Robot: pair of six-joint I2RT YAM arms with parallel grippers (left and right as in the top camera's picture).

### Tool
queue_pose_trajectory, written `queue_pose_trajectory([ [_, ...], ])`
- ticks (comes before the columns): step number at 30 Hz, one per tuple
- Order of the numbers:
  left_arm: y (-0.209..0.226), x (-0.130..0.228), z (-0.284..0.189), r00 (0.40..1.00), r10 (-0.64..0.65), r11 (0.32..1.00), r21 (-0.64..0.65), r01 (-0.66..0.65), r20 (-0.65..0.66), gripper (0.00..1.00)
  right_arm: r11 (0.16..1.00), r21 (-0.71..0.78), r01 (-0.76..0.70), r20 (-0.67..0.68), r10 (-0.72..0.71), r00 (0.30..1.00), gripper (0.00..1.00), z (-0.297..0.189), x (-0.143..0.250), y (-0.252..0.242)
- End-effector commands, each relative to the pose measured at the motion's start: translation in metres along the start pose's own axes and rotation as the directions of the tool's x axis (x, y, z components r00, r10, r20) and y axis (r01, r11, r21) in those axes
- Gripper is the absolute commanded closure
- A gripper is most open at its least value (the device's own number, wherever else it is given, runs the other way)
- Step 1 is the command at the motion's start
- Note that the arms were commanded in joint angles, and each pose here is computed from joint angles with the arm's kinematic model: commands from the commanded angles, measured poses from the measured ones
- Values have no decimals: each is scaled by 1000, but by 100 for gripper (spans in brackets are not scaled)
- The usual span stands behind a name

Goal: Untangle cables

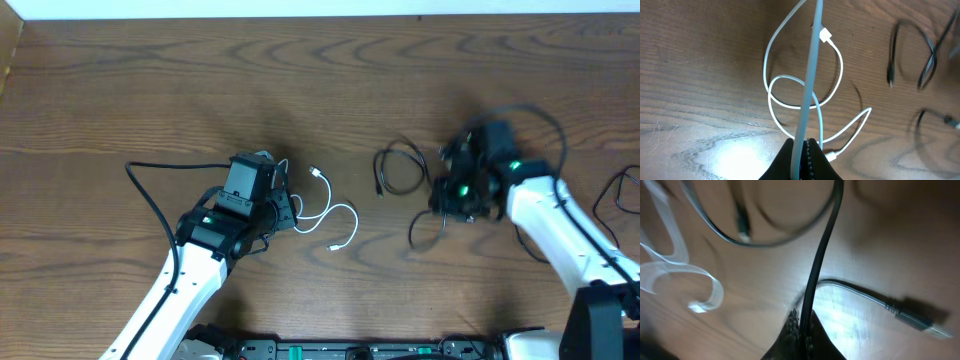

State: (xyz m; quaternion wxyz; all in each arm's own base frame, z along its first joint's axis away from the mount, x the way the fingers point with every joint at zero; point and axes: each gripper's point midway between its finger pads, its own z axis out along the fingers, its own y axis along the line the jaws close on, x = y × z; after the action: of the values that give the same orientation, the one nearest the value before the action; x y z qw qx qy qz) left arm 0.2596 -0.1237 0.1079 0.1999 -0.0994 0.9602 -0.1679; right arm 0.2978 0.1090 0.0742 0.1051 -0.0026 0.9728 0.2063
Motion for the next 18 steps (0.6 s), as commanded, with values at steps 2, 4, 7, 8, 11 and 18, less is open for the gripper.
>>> queue_pose_trajectory([
  [2, -1, 2, 2, 1000, 14, 1000, 3, -14, -18, 93, 992, -88, 86, 336, -52, 941, 99, -99, -102, 32],
  [4, 0, 2, 3, 1000, 14, 1000, 1, -14, -22, 93, 991, -74, 110, 452, -65, 890, 99, -143, -129, 37],
  [7, 0, 2, 3, 1000, 14, 1000, 1, -13, -21, 93, 993, -27, 111, 588, -74, 806, 99, -204, -156, 34],
  [8, 0, 2, 3, 1000, 14, 1000, 1, -14, -21, 93, 995, -3, 99, 621, -76, 780, 99, -220, -161, 30],
  [11, 0, 2, 3, 1000, 14, 1000, 1, -13, -21, 93, 995, 100, 3, 716, -74, 694, 99, -268, -171, 4],
  [18, 0, 2, 3, 1000, 14, 1000, 1, -14, -21, 93, 859, 342, -381, 811, -66, 581, 99, -330, -159, -91],
])
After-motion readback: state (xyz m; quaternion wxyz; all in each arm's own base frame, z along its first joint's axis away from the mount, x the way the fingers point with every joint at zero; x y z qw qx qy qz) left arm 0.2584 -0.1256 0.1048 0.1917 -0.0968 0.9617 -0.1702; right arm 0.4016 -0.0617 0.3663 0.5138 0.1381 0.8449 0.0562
